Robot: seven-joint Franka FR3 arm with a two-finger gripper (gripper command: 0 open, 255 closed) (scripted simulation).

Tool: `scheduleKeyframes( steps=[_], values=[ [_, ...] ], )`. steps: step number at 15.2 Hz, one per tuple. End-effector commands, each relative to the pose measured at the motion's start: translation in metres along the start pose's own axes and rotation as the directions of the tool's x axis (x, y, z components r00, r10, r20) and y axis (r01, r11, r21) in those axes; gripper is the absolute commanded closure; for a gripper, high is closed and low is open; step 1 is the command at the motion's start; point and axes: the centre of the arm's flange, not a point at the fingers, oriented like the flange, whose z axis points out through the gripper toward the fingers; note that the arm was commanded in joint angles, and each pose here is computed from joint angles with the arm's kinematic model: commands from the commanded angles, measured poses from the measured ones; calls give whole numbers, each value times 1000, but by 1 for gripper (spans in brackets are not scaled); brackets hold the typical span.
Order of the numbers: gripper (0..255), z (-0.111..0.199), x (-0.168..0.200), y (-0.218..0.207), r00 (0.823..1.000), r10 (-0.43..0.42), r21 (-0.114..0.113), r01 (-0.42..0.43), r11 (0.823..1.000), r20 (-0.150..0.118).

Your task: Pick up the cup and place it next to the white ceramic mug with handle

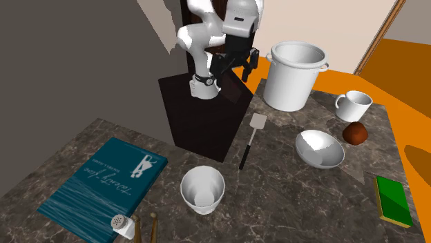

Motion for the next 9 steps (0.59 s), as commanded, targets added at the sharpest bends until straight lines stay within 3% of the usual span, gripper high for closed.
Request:
scheduleKeyframes(
  steps=[1,9],
  values=[
    [0,14,21,10,1000,0,-6,0,1000,4],
    [0,73,99,53,1000,1,-30,-1,1000,23]
  ],
)
